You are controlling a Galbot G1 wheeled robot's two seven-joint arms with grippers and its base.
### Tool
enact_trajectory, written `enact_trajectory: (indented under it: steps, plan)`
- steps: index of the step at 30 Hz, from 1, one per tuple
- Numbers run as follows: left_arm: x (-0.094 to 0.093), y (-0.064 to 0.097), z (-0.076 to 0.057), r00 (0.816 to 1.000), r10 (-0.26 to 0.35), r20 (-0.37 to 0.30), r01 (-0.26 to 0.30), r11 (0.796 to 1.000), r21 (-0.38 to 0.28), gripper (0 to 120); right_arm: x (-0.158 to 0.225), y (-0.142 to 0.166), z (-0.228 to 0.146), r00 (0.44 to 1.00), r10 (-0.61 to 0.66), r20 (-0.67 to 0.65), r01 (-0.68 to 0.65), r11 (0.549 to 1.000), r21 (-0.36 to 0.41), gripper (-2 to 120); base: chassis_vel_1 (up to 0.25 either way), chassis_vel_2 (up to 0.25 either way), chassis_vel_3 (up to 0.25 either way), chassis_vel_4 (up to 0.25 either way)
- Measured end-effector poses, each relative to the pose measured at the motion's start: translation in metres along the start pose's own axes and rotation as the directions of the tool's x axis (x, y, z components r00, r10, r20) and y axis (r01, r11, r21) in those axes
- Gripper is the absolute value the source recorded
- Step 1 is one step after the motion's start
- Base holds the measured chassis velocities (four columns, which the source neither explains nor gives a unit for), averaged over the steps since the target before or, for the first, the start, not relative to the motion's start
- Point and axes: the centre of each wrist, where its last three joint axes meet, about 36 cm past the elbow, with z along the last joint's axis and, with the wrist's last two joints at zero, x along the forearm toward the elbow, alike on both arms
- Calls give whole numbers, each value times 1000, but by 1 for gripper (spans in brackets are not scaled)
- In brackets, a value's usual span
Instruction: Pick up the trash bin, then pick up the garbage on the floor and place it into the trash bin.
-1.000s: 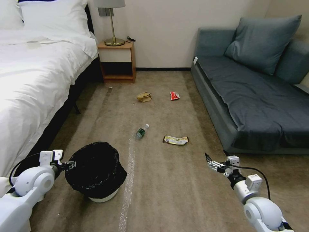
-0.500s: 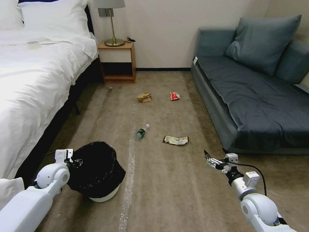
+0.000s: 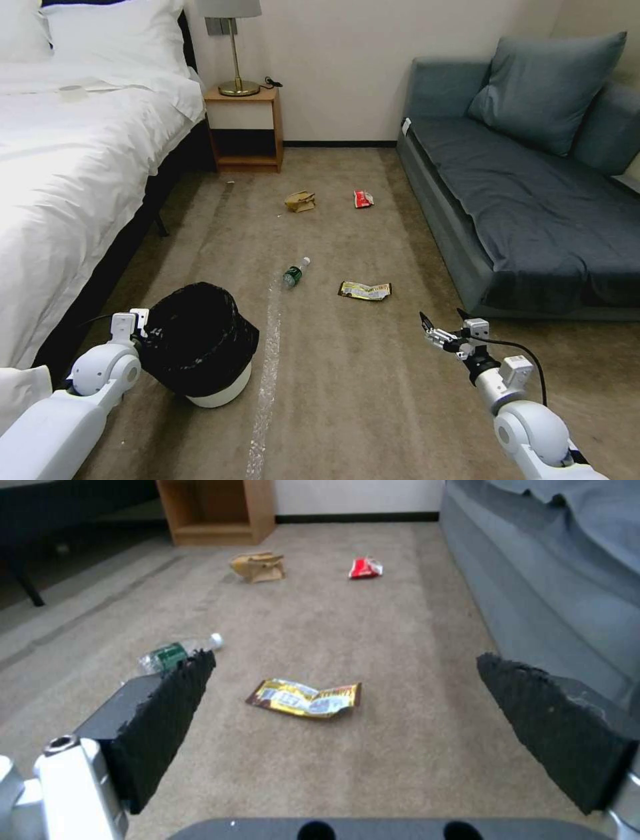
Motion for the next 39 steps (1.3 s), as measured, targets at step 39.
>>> enact_trajectory:
  steps: [39]
  plan:
    - [80, 16, -16, 969, -64, 240, 122, 964, -236, 4, 42, 16, -29, 982, -190, 8, 189, 975, -114, 100, 0, 0, 0, 0]
